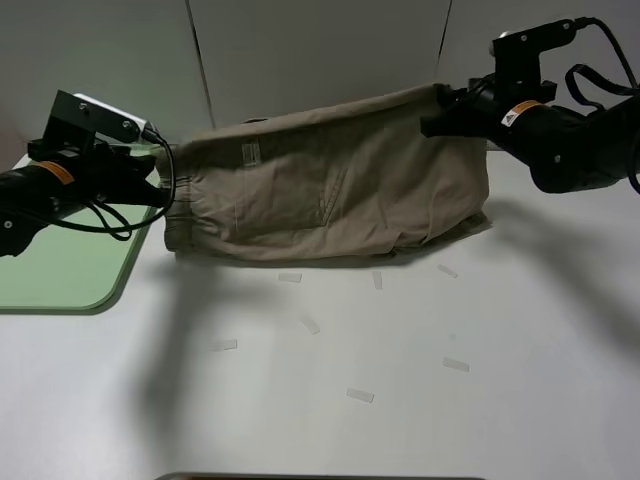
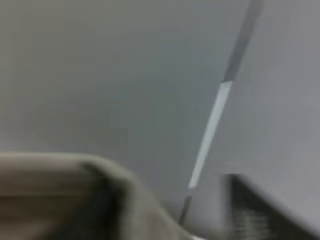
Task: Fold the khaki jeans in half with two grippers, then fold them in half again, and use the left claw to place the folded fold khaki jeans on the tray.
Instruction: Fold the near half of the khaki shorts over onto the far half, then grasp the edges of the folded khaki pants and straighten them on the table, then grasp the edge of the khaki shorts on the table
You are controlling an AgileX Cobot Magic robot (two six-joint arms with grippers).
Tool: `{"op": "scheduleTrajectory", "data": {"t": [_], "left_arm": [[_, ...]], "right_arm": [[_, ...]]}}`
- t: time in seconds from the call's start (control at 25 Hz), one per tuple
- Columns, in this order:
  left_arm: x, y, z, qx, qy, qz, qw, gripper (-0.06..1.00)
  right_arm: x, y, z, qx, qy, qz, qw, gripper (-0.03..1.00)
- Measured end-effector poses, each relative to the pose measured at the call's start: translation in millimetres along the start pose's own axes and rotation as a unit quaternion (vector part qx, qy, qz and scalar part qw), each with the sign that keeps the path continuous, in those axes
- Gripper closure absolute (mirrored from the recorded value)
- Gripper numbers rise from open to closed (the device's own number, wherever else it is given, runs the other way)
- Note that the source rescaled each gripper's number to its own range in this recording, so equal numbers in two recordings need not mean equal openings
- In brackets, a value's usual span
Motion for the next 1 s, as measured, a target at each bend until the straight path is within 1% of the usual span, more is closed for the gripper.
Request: {"op": "scheduleTrajectory", "data": {"t": [0.04, 0.08, 0.12, 0.2, 0.32, 0.52, 0.6, 0.68, 0.8, 0.88, 0.92, 1.0], "left_arm": [[-1, 1, 0, 0.004, -0.001, -0.005, 1.0, 0.4], [0, 1, 1, 0.008, -0.002, -0.011, 1.0, 0.3], [2, 2, 2, 0.014, -0.002, -0.022, 1.0, 0.24], [5, 2, 4, 0.024, -0.003, -0.04, 0.999, 0.17], [8, 2, 5, 0.03, -0.013, -0.052, 0.998, 0.14], [12, 0, 7, 0.034, -0.033, -0.062, 0.997, 0.13], [20, -4, 12, 0.04, -0.04, -0.077, 0.995, 0.13], [34, -12, 18, 0.05, -0.043, -0.1, 0.993, 0.13], [62, -31, 29, 0.06, -0.036, -0.151, 0.986, 0.13], [80, -46, 35, 0.06, -0.034, -0.18, 0.981, 0.13], [89, -55, 38, 0.059, -0.037, -0.191, 0.979, 0.13], [102, -73, 45, 0.057, -0.049, -0.199, 0.977, 0.13]], "right_arm": [[0, 0, -3, -0.008, 0.006, -0.006, 1.0, 0.16], [2, 1, -5, -0.016, 0.013, -0.014, 1.0, 0.08], [2, 1, -6, -0.022, 0.018, -0.018, 0.999, 0.03], [5, 0, -10, -0.035, 0.03, -0.029, 0.999, -0.01], [6, 0, -12, -0.044, 0.036, -0.035, 0.998, -0.03], [14, -2, -12, -0.044, 0.028, -0.043, 0.998, -0.03], [38, -10, -12, -0.045, 0.006, -0.07, 0.996, -0.03], [56, -17, -11, -0.044, -0.011, -0.08, 0.996, -0.03], [81, -30, -11, -0.041, -0.03, -0.082, 0.995, -0.03], [98, -41, -10, -0.038, -0.036, -0.082, 0.995, -0.03], [104, -46, -9, -0.036, -0.037, -0.077, 0.996, -0.03], [119, -58, -9, -0.031, -0.038, -0.076, 0.996, -0.03]]}}
Point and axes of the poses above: a point on each arm's last joint axis where the gripper is mounted, y pointing out along that axis toward the gripper, z along the wrist's bending axis when the last joint is at zero, x = y × z, the point moved 3 cm from there along y, pointing out along that axis toward the gripper, and after that the axes turned 12 degrees about y, right-handed, at the moved point
